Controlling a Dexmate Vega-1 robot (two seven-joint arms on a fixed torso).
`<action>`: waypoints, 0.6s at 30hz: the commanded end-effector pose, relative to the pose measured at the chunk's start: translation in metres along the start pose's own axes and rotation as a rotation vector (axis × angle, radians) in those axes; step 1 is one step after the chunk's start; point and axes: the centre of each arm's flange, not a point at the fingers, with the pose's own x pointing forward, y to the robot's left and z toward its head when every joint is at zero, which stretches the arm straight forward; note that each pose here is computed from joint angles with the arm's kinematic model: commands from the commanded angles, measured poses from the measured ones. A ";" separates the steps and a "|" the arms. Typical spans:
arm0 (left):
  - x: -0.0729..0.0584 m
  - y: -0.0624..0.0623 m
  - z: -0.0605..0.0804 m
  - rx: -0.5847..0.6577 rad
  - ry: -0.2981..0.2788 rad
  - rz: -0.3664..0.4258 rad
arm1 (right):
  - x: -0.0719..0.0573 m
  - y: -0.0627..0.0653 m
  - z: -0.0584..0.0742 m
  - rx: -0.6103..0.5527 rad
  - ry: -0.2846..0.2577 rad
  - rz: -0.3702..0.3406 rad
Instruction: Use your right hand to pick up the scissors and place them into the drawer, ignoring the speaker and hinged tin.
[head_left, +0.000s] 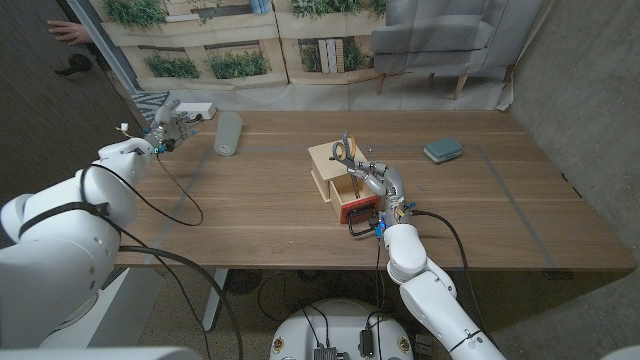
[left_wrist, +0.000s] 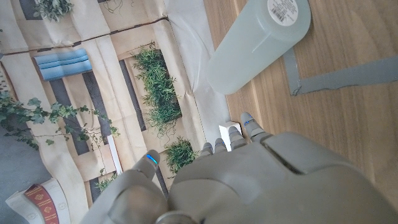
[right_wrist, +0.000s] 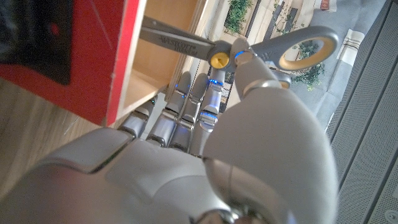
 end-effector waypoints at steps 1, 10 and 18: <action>-0.001 -0.001 0.001 -0.002 -0.013 -0.017 | -0.002 -0.002 0.001 -0.023 0.006 0.021; -0.004 -0.009 -0.001 -0.003 -0.047 -0.091 | 0.000 -0.002 0.002 -0.129 0.031 0.014; -0.007 -0.013 -0.003 -0.002 -0.072 -0.138 | 0.000 -0.001 0.003 -0.193 0.049 -0.005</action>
